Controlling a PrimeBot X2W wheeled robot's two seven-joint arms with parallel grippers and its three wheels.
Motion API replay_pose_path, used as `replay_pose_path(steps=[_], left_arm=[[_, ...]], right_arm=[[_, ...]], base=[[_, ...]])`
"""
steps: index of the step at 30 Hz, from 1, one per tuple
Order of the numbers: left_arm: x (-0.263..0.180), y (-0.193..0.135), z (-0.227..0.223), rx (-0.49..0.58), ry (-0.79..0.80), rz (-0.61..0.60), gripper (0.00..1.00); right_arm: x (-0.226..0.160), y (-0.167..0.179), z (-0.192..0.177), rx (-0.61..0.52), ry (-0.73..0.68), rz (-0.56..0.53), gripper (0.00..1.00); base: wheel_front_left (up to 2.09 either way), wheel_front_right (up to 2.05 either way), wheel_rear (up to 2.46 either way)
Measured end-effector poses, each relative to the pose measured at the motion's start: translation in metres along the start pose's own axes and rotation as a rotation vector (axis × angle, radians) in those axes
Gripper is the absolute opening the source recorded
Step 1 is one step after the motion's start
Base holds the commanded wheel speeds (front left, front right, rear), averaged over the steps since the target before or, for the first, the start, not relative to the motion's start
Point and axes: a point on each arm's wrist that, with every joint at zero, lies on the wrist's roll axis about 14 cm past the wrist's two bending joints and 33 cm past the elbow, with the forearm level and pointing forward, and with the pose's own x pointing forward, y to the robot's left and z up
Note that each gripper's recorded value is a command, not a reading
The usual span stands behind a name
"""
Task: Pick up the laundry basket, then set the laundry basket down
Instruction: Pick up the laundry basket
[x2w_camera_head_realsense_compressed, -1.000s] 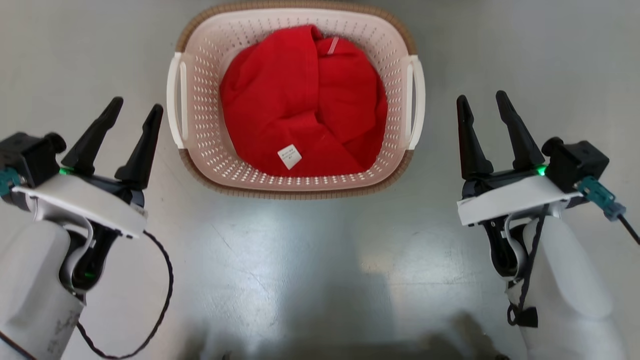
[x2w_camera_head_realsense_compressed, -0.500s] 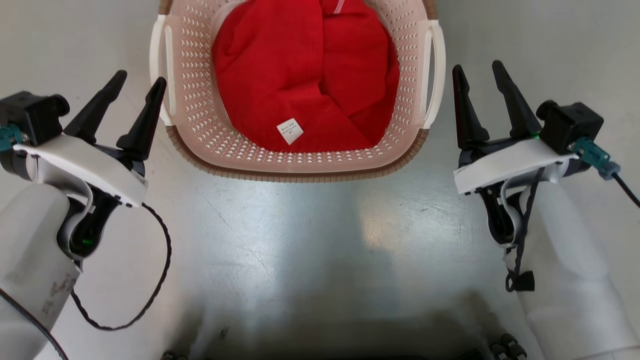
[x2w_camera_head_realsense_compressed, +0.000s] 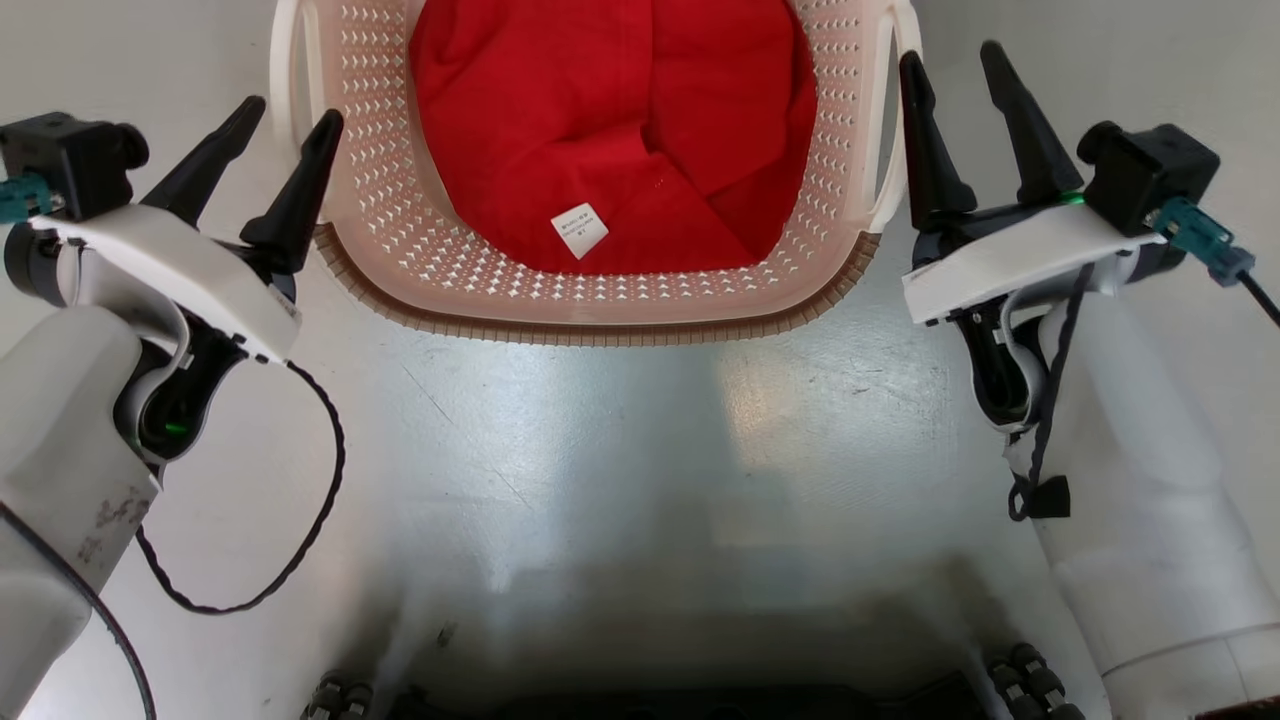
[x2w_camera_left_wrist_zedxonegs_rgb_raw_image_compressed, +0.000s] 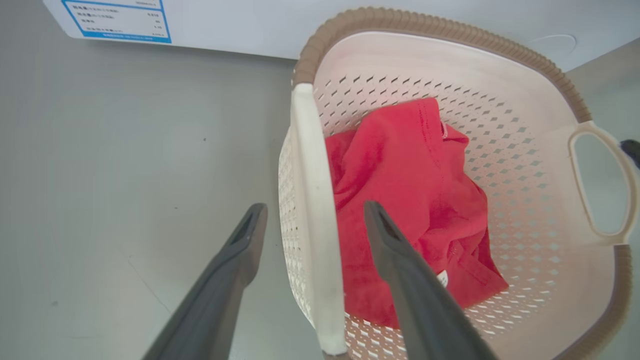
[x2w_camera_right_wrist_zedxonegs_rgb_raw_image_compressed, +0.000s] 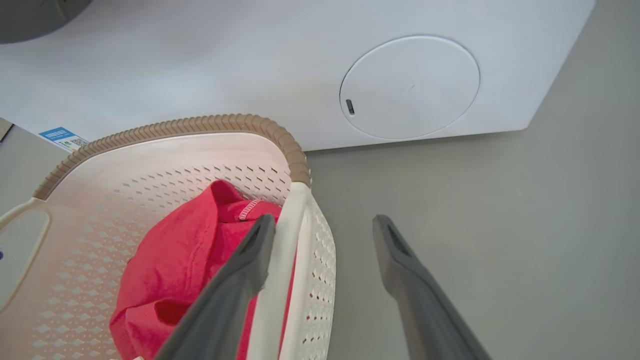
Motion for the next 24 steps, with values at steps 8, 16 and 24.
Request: replay_pose_path(steps=[8,16,24], left_arm=[[0.007,0.001,-0.016,-0.001,0.065,-0.006,1.00],[0.015,0.003,-0.019,0.025,0.096,-0.006,1.00],[0.018,-0.001,-0.035,0.012,0.156,-0.013,1.00]], right_arm=[[0.003,0.001,-0.030,0.020,0.091,0.000,1.00],[0.008,0.000,-0.034,0.030,0.113,-0.005,1.00],[0.009,-0.002,-0.033,0.024,0.117,-0.006,1.00]], base=[[0.00,0.00,0.00],[0.00,0.00,0.00],[0.00,0.00,0.00]])
